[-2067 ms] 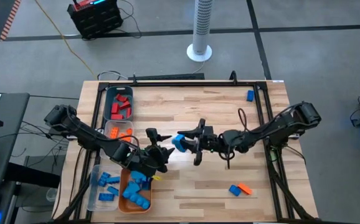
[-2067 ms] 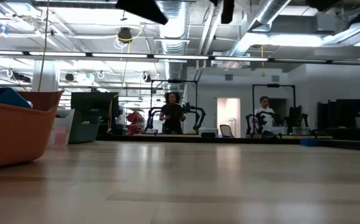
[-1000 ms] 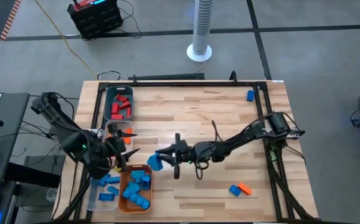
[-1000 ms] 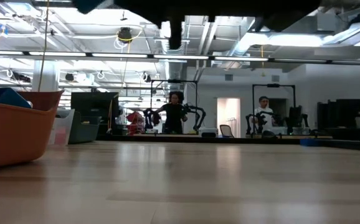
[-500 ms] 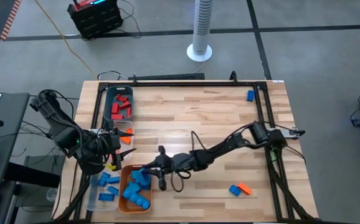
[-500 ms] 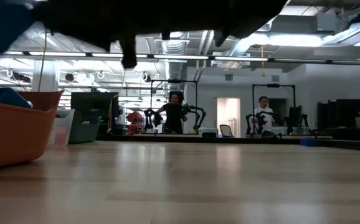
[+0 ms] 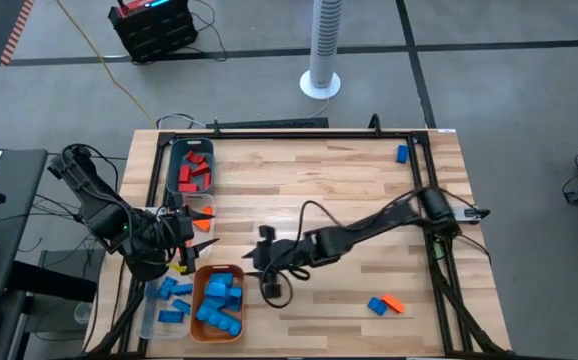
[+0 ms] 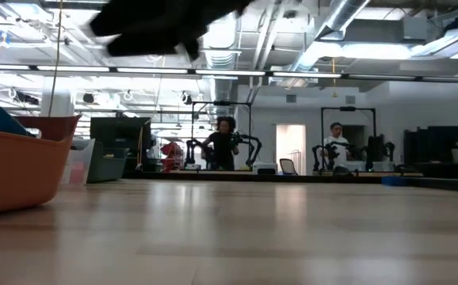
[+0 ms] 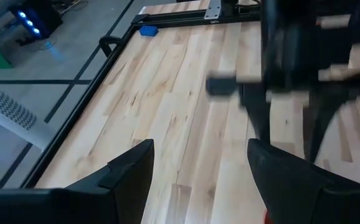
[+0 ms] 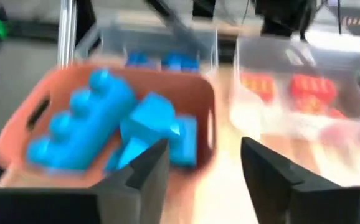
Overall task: Sort blocks
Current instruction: Put the orange game piece into the top transparent bin
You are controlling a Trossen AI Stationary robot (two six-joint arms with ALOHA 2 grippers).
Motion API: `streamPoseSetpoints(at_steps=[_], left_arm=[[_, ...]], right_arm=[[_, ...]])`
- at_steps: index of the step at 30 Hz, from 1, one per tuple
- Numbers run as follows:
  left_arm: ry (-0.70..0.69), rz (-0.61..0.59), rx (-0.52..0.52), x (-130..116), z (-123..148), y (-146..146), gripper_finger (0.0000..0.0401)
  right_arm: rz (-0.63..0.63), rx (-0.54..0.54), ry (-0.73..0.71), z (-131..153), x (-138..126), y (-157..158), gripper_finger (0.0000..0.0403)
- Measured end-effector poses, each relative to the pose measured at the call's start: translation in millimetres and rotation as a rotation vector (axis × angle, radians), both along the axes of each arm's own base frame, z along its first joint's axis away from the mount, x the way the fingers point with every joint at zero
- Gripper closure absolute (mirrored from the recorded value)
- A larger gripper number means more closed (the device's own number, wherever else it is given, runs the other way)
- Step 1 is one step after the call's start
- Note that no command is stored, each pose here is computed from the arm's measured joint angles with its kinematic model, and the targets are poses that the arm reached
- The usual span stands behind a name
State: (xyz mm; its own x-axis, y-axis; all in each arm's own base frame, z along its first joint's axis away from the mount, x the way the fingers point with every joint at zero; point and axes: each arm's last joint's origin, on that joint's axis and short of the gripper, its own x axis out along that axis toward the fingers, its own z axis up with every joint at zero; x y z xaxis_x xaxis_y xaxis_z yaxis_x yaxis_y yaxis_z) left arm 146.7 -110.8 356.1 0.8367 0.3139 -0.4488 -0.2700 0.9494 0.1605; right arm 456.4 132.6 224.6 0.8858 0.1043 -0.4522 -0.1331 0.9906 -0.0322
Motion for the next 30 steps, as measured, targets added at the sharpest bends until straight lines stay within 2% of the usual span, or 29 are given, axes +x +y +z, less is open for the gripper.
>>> streamPoseSetpoints(at_steps=[4, 11, 14, 18, 23, 28, 30], left_arm=[[0.007, 0.003, 0.003, -1, -1, 1, 0.0150], [0.024, 0.011, 0.016, 2, -4, -1, 0.0150], [0.028, 0.012, 0.020, 4, -5, -2, 0.0150], [0.029, 0.026, 0.014, 6, -6, -1, 0.0150], [0.030, 0.032, 0.004, 6, -6, 0, 0.0150], [0.037, 0.025, -0.009, 6, -6, -1, 0.0150], [0.035, 0.028, -0.018, 6, -6, -1, 0.0150]], right_arm=[[0.069, -0.094, 0.239, 18, -40, 15, 0.0171], [0.125, -0.220, 0.715, 6, -113, 57, 0.0168], [0.095, -0.235, 0.831, 3, -139, 77, 0.0170], [0.035, -0.201, 0.889, 1, -163, 99, 0.0168], [-0.121, -0.111, 0.947, 1, -183, 113, 0.0157], [-0.436, -0.040, 1.144, 1, -207, 108, 0.0153], [-0.514, -0.035, 1.190, -1, -217, 110, 0.0153]])
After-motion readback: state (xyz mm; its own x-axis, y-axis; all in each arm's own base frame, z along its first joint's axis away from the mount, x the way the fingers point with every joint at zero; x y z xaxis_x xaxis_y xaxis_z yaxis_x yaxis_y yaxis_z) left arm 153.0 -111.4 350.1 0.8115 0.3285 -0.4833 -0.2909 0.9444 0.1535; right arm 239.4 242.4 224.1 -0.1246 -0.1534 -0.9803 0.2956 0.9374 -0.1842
